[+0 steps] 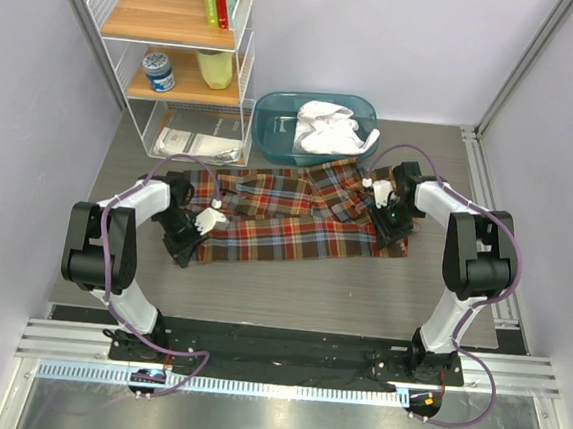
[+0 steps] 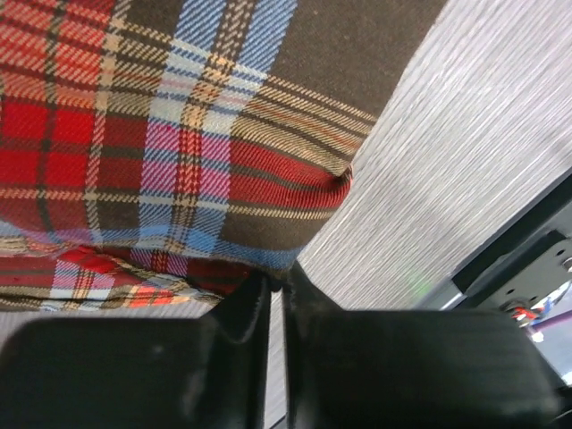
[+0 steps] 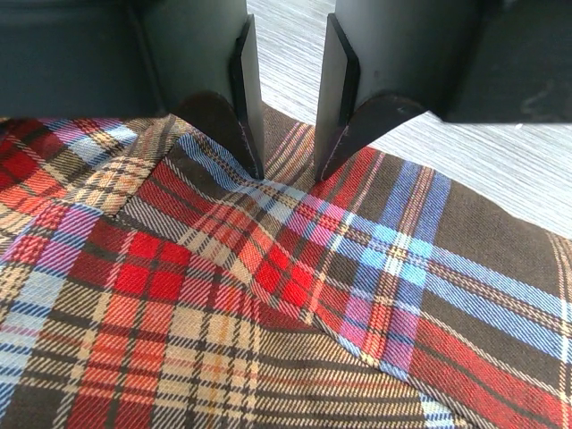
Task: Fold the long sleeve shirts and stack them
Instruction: Fold the shirt
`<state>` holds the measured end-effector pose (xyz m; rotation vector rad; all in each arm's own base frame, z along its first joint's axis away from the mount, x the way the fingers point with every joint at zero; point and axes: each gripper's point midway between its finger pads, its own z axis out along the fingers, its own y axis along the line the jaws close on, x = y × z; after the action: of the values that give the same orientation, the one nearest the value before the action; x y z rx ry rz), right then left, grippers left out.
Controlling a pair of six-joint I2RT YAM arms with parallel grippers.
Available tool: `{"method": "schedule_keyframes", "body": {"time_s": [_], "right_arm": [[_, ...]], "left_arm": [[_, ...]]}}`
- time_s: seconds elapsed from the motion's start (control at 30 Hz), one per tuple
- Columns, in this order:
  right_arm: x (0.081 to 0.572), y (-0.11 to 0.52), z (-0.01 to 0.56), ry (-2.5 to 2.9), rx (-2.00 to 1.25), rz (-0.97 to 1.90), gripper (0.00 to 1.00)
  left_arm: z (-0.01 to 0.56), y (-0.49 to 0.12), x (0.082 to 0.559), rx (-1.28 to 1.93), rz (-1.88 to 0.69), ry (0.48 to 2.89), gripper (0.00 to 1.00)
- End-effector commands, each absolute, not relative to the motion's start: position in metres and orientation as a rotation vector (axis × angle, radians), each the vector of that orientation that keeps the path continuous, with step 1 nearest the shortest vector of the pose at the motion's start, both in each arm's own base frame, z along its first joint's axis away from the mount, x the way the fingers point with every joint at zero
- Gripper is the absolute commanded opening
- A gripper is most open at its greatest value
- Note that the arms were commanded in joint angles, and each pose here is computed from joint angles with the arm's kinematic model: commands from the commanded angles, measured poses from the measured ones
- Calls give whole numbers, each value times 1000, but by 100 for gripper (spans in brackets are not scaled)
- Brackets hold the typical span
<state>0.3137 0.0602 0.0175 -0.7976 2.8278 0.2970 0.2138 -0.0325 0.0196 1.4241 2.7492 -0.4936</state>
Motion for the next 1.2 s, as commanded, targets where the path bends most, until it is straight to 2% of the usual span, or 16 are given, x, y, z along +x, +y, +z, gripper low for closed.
{"method": "schedule_keyframes", "body": {"time_s": [0.0, 0.43, 0.5, 0.53, 0.63, 0.67, 0.87, 1.17], "right_arm": [[320, 51, 5, 2832, -810, 200, 34], [319, 37, -5, 2838, -843, 101, 33], [319, 39, 1, 2823, -846, 111, 34], [313, 41, 3, 2831, -862, 130, 34], [305, 53, 30, 2795, -879, 236, 34], [304, 57, 39, 2779, -881, 263, 34], [313, 72, 106, 2611, -853, 319, 35], [345, 81, 62, 2648, -843, 285, 32]], "left_arm": [[31, -26, 218, 1458, -437, 2731, 2], [63, 22, 206, 1743, -95, 2711, 0], [65, 26, 199, 1800, -74, 2716, 7], [67, 27, 195, 1813, -83, 2718, 24], [74, 27, 200, 1782, -76, 2695, 36], [84, 28, 212, 1729, -49, 2678, 37], [112, -29, 249, 1435, -270, 2583, 47], [51, -64, 283, 1390, -181, 2677, 43]]}}
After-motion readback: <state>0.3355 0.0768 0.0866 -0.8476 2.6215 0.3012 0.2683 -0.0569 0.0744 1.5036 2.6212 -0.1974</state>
